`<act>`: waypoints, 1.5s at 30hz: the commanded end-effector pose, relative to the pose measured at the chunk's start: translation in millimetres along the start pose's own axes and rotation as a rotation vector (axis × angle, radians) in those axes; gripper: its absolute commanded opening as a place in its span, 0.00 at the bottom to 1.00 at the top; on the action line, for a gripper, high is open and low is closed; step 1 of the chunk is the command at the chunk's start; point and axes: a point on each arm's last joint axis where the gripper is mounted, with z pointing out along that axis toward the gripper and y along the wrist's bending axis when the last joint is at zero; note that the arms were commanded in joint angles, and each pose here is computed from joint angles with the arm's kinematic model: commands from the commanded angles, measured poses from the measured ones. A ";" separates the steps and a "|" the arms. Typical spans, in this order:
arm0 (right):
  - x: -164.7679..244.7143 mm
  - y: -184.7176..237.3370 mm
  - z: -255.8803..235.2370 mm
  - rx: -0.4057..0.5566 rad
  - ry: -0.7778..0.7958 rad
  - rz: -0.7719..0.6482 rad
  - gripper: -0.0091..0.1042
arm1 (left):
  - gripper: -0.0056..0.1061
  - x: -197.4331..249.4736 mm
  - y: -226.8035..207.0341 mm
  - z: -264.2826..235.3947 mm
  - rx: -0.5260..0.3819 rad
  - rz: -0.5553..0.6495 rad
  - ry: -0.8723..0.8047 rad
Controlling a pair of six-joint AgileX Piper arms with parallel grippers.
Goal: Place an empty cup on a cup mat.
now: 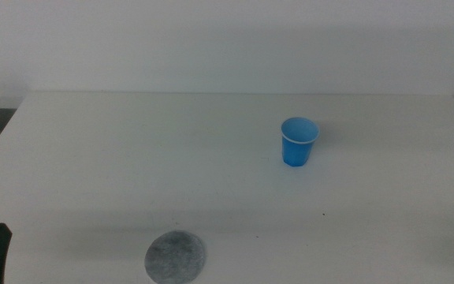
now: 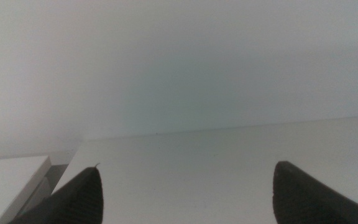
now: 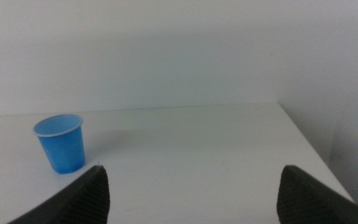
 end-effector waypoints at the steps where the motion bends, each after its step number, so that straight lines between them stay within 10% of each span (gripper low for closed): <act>1: 0.8 -0.1 -0.2 0.003 -0.004 0.012 0.90 | 0.89 -1.4 -0.1 -0.3 0.001 -0.010 -0.016; 11: -62.0 3.7 4.0 -0.004 -0.036 0.044 0.90 | 0.89 -1.4 -0.1 -0.3 0.001 -0.010 -0.016; 27: -177.1 32.4 129.3 -0.057 0.481 -0.001 0.90 | 0.89 -1.4 -0.1 -0.3 0.001 -0.010 -0.016; 45: -141.7 133.3 337.8 -0.125 1.005 0.063 0.90 | 0.89 -1.4 -0.1 -0.3 0.001 -0.010 -0.016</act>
